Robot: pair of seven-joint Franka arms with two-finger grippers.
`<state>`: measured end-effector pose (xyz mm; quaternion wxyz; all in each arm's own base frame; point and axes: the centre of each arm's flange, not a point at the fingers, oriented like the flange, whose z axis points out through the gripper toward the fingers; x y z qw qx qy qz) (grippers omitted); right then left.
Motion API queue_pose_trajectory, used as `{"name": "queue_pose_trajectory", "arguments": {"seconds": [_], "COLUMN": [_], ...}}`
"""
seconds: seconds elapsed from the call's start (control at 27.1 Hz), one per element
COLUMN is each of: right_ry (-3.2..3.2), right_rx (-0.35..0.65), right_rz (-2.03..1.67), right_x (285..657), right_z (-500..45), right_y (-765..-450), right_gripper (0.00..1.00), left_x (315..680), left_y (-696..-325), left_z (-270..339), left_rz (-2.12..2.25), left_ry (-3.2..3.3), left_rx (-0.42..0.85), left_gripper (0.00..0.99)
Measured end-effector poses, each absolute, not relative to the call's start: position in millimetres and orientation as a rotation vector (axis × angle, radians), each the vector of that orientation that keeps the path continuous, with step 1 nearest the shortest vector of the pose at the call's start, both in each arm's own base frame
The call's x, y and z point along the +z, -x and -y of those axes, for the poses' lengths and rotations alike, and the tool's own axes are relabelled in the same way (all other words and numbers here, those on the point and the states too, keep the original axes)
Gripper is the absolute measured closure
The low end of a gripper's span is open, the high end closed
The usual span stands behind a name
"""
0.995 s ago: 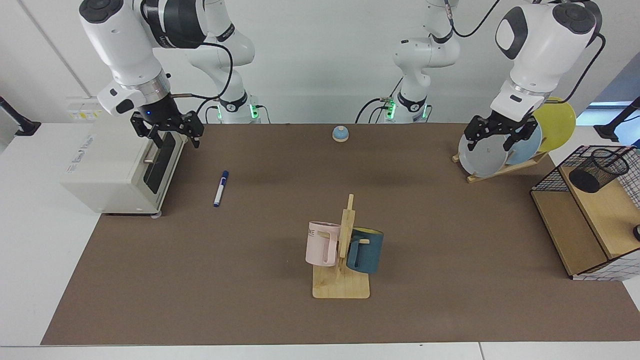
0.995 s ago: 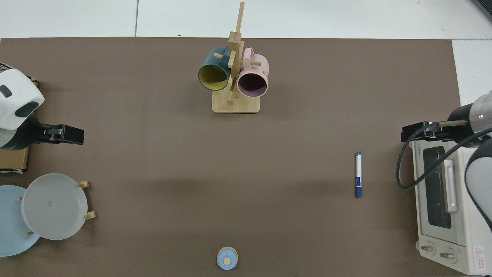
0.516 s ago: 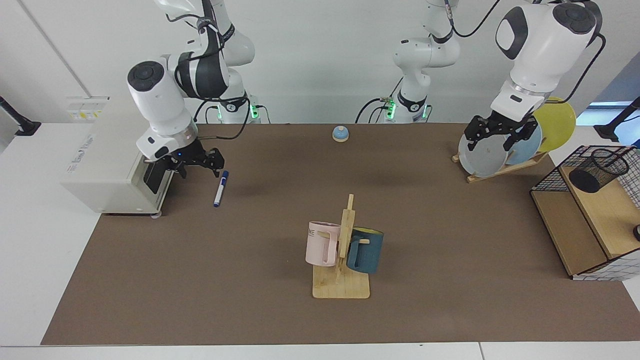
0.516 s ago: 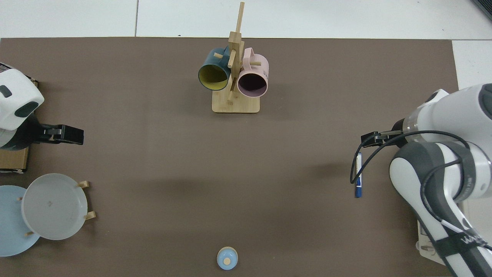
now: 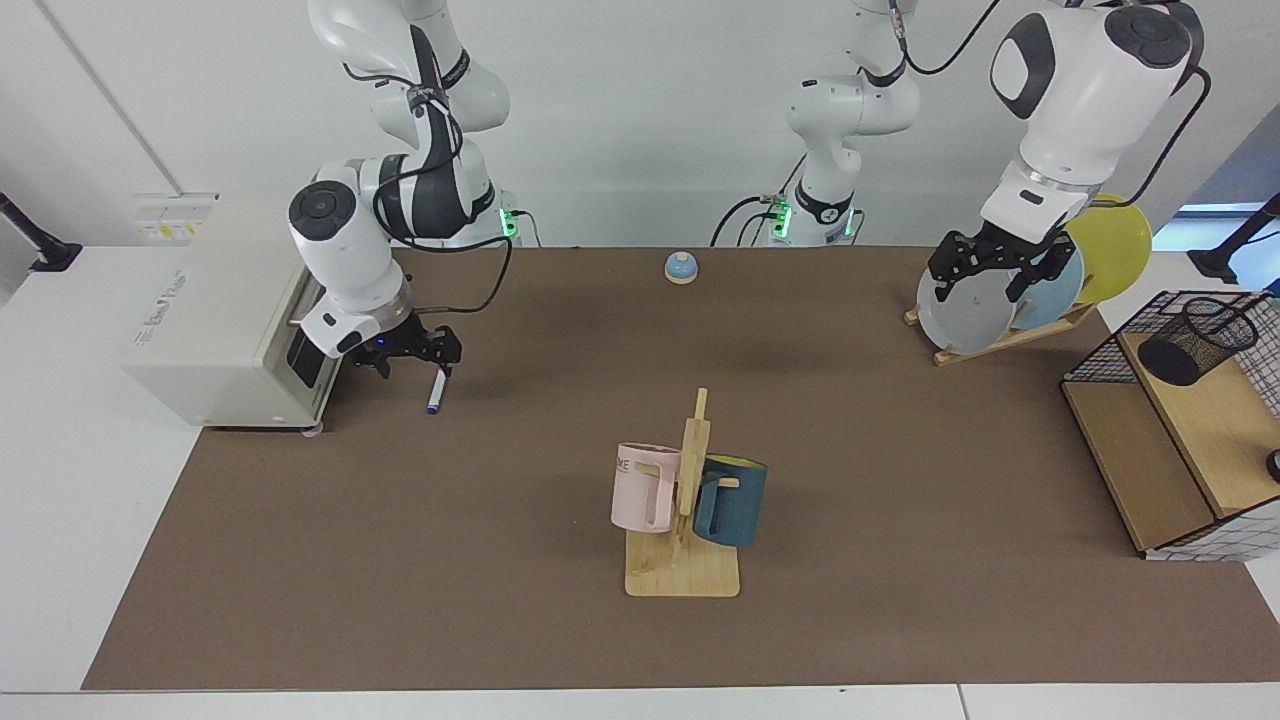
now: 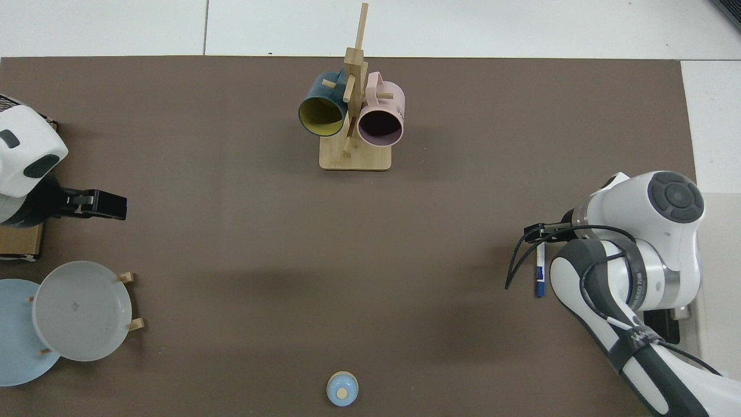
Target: Put markers into pen holder
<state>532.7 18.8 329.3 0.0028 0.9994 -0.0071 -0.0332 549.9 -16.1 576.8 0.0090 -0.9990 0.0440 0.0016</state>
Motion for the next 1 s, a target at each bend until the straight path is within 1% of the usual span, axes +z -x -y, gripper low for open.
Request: {"name": "queue_pose_trajectory", "arguments": {"seconds": [0.15,0.37,0.44,0.63,0.74,0.81,0.88,0.92,1.0], "right_ry": [-3.133,-3.132,-3.131,-3.131,-3.131,-3.131,-3.13,-3.129,-3.129], "right_rx": [-0.084,-0.081,-0.086,-0.091,-0.093,-0.094,-0.094,-0.095,-0.097], "right_rz": [0.053,0.075,0.076,0.081,0.087,0.099,0.118,0.124,0.132], "right_x": [312,293,291,290,289,289,289,289,288], "right_z": [-16,-11,-11,-11,-11,-11,-11,-11,-11], "right_y": [-527,-519,-518,-517,-517,-517,-517,-516,-516], "right_gripper": [0.0,0.01,0.05,0.07,0.12,0.13,0.24,0.27,0.38], "left_x": [575,570,570,569,570,571,572,573,573], "left_y": [-548,-540,-536,-528,-526,-526,-525,-525,-524], "left_z": [12,2,0,-8,-12,-14,-14,-14,-14], "left_rz": [-0.209,-0.231,-0.226,-0.203,-0.196,-0.205,-0.221,-0.226,-0.235], "left_ry": [3.117,3.118,3.119,3.119,3.121,3.121,3.121,3.121,3.121], "left_rx": [0.033,0.144,0.183,0.261,0.272,0.269,0.267,0.267,0.274], "left_gripper": [0.0,0.0,0.0,0.0,0.0,0.0,0.0,0.0,0.0]}}
